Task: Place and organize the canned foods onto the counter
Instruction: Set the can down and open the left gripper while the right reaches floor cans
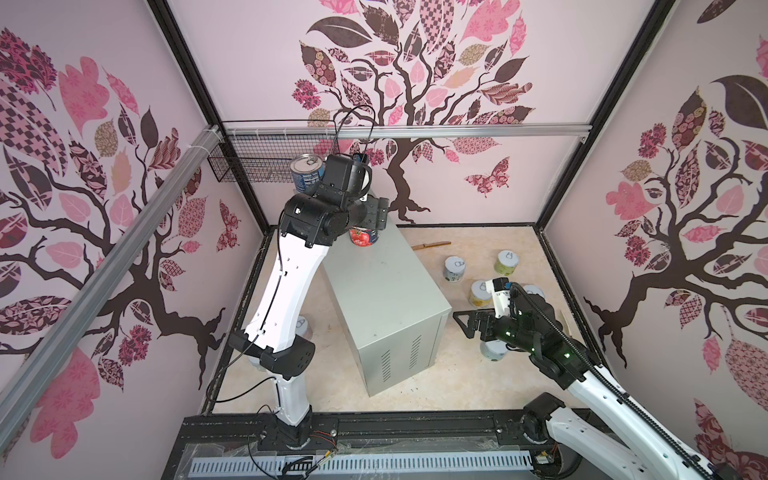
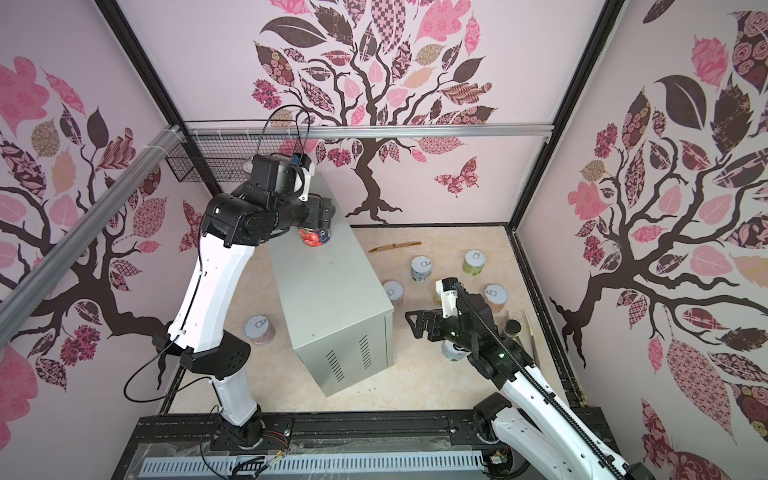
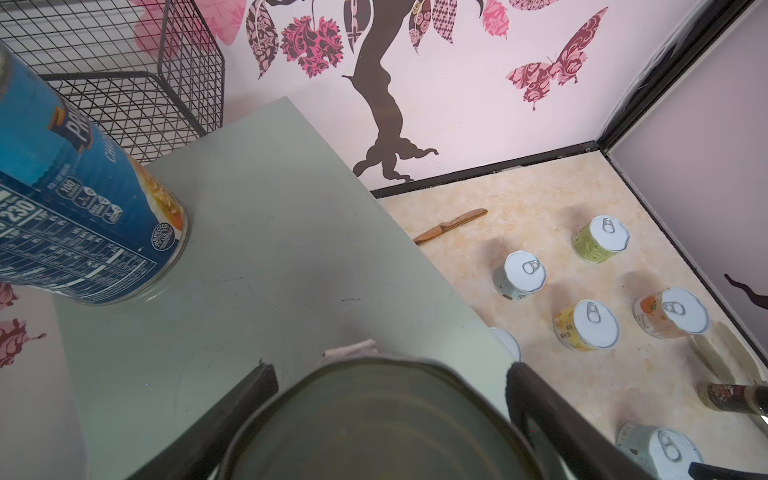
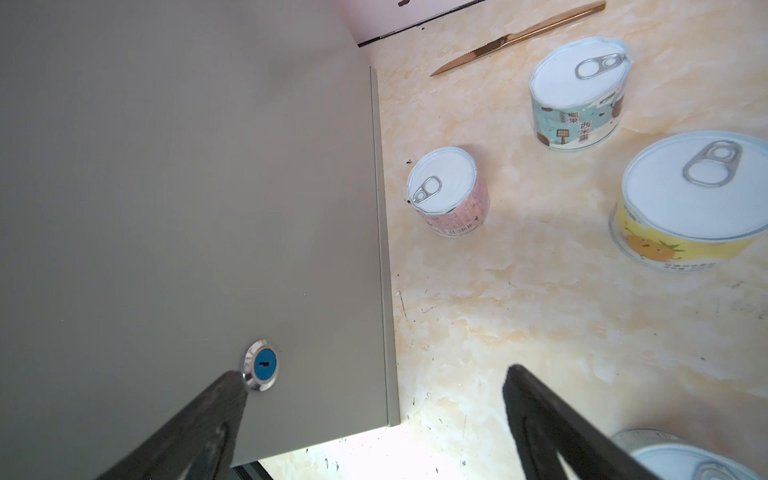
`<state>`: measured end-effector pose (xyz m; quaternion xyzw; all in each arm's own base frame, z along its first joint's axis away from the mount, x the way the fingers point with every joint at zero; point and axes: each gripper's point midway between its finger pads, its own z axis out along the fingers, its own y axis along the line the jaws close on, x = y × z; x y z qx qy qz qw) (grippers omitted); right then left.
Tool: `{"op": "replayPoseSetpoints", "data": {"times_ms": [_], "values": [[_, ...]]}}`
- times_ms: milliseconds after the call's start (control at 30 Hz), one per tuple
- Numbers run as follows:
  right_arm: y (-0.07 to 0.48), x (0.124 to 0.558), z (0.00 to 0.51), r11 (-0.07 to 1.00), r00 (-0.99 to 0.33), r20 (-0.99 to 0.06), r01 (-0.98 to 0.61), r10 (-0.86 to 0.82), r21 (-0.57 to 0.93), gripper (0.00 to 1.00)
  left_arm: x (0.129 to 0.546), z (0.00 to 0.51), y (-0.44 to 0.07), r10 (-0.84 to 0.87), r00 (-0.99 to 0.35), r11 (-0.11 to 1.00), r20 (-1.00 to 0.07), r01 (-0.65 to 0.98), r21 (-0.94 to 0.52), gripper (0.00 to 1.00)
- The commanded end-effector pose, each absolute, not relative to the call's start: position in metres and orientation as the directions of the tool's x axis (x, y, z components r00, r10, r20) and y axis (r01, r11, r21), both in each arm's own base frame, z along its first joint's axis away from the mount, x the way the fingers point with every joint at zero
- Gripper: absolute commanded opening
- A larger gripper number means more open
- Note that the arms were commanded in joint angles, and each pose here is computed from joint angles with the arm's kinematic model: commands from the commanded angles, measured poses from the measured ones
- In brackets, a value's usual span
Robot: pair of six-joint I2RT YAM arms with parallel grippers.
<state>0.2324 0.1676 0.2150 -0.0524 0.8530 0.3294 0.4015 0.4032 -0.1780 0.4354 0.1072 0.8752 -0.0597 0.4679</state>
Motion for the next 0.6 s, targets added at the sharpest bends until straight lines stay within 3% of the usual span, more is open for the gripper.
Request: {"op": "replayPoseSetpoints", "data": {"times_ms": [0,233,567], "values": [[0.168,0.229,0.243,0.762,-0.633,-0.753,-0.393,0.182,0.515,1.0,0.411,0.46,-0.175,0.105,-0.466,0.971,-0.879,0.24,-0.012,0.93],[0.16,0.226,0.276,0.775,-0.568,-0.805,-0.425,0.174,0.468,1.0,0.397,0.486,-0.17,0.084,-0.398,0.967,-0.913,0.252,-0.022,0.98],[0.159,0.226,0.334,0.785,-0.486,-0.866,-0.488,0.119,0.382,1.0,0.326,0.542,-0.142,0.004,-0.267,0.95,-0.964,0.302,-0.079,0.98]]}}
